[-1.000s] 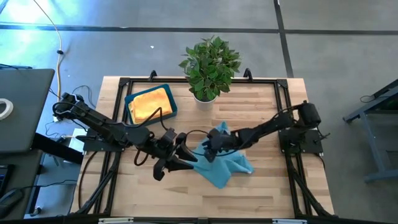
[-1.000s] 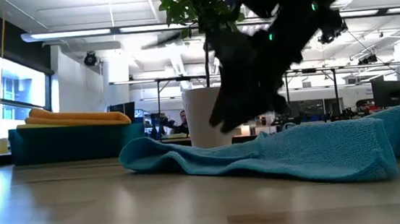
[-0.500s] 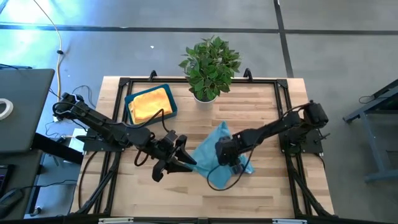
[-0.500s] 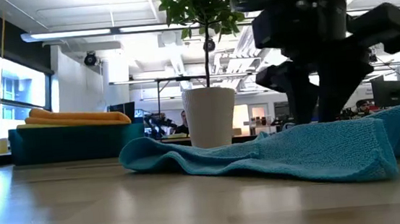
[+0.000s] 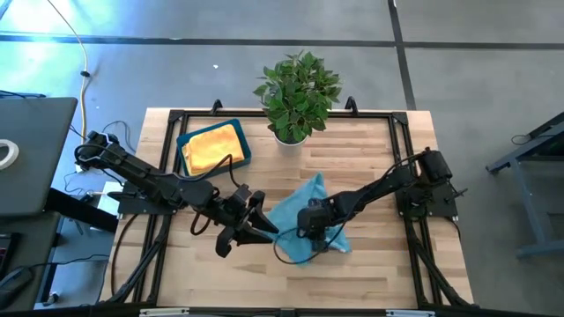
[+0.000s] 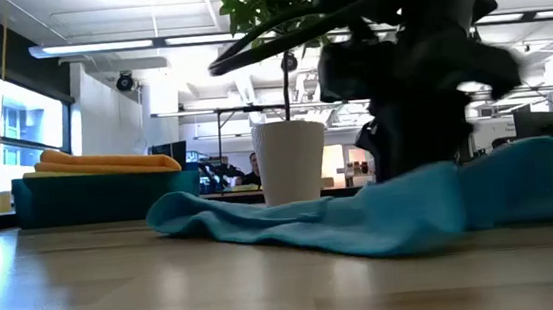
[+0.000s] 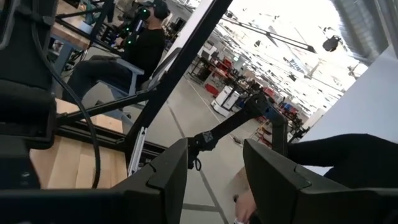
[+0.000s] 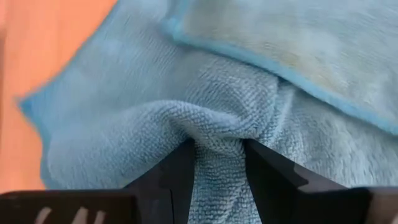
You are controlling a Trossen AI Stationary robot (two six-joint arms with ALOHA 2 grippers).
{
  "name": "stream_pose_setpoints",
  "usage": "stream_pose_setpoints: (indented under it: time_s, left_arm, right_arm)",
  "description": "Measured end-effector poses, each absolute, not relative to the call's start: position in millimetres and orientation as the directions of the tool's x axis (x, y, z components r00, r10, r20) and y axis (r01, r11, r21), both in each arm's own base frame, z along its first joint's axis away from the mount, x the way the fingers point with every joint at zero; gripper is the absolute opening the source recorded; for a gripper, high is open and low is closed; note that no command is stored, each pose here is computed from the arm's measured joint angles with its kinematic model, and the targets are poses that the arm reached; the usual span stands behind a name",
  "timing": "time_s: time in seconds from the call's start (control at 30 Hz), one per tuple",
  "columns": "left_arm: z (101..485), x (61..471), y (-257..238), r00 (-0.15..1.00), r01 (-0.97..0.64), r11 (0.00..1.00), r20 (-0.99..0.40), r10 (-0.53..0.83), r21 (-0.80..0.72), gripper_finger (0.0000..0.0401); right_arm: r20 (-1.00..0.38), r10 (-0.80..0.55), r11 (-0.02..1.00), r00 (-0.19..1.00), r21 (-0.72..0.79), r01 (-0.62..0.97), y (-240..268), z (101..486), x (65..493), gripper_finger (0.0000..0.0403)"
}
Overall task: Fold microfiber towels
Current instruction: Fold the blue towel
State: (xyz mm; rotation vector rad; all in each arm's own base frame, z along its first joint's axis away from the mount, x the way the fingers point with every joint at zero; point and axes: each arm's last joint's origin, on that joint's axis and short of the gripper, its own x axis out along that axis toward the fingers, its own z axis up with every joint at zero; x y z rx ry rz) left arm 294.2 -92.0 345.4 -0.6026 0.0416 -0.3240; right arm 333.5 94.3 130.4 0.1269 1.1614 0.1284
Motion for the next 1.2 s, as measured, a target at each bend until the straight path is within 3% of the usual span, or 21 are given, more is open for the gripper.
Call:
stream_pose_setpoints:
  time_s: [0.1,0.2,0.27,0.4,0.57,0.8,0.93,1.07,1.2]
  left_arm:
    - [345.4,294.2,-92.1,0.949,0.287,0.775,0.055,-0.311,-0.563,0.0145]
    - [345.4,294.1,-92.1,0.949,0.287,0.775,0.055,-0.311,-0.564,0.0145]
    - [345.4,294.2,-92.1,0.949,0.287,0.774,0.055,-0.311,-0.564,0.0145]
    - [345.4,294.2,-92.1,0.949,0.287,0.774,0.055,-0.311,-0.565,0.0145]
    - [343.1,294.2,-92.1,0.95,0.274,0.778,0.032,-0.312,-0.565,0.0145]
    - [329.3,293.7,-91.8,0.945,0.196,0.804,-0.112,-0.309,-0.562,0.0145]
    - [317.7,292.1,-90.1,0.936,0.108,0.842,-0.232,-0.265,-0.528,0.0145]
    - [301.3,287.7,-85.3,0.908,0.002,0.95,-0.397,-0.133,-0.314,0.0145]
    - [276.1,289.6,-80.7,0.837,-0.155,0.981,-0.543,0.066,-0.119,0.0145]
  right_arm:
    - [-0.872,0.043,0.941,0.487,0.199,0.273,92.1,130.8,340.3,0.0133]
    - [-0.823,-0.075,0.757,0.563,0.321,0.57,86.6,133.6,346.8,0.0133]
    - [-0.792,-0.108,0.673,0.601,0.387,0.63,83.7,136.2,350.9,0.0133]
    - [-0.734,-0.028,0.66,0.679,0.496,0.564,83.4,142.7,360.2,0.0133]
    - [-0.705,0.111,0.757,0.701,0.517,0.399,83.0,155.1,361.4,0.0133]
    - [-0.798,0.05,0.917,0.601,0.275,0.289,56.7,186.6,334.9,0.0133]
    - [-0.857,-0.053,0.971,0.512,0.076,0.227,36.5,200.4,315.1,0.0133]
    - [-0.891,-0.13,0.991,0.436,-0.111,0.069,19.9,203.6,304.0,0.0133]
    - [-0.907,-0.114,0.99,0.404,-0.14,-0.034,8.1,199.6,304.1,0.0133]
